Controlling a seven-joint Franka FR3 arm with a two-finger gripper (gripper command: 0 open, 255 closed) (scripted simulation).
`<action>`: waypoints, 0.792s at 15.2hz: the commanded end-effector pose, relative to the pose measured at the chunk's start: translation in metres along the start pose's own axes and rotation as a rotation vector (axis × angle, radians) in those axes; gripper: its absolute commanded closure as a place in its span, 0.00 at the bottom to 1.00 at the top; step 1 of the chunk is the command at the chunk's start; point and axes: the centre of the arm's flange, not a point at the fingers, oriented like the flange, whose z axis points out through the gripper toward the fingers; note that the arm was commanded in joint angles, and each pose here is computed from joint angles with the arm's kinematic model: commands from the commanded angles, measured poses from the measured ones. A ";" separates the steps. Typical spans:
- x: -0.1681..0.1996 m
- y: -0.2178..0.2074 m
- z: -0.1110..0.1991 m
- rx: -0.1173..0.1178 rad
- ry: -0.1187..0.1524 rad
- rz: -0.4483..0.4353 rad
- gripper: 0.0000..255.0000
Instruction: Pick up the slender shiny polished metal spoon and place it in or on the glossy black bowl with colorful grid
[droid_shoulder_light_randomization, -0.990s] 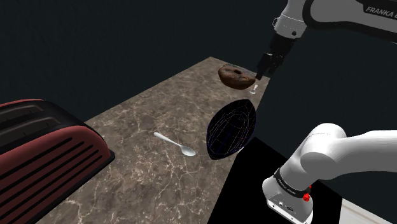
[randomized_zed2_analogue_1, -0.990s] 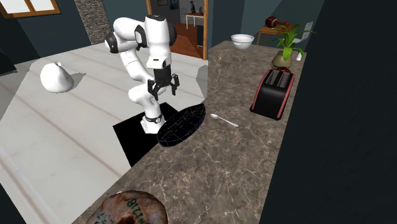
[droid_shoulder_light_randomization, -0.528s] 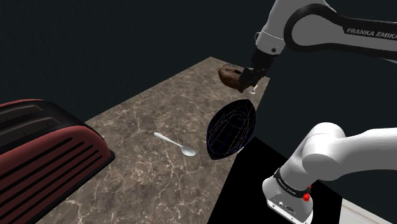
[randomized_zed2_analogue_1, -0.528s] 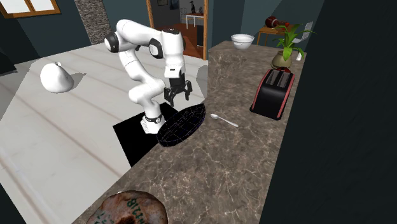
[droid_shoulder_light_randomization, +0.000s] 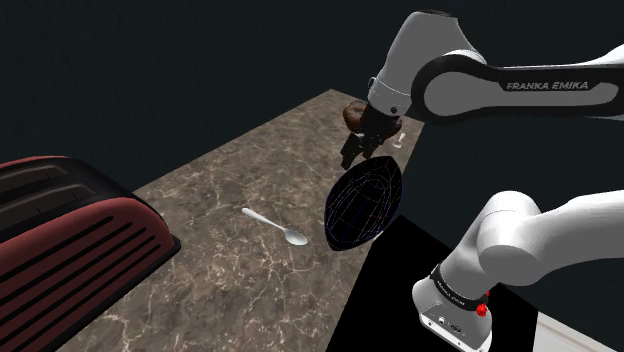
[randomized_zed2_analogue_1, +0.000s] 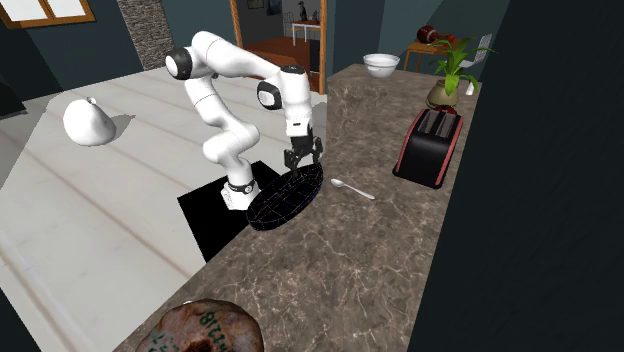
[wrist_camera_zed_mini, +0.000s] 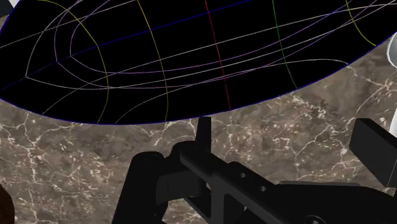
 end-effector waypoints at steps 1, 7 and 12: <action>0.007 -0.020 0.016 0.014 0.011 -0.007 0.00; 0.018 -0.078 0.060 0.051 0.039 -0.031 0.00; 0.026 -0.128 0.096 0.082 0.062 -0.051 0.00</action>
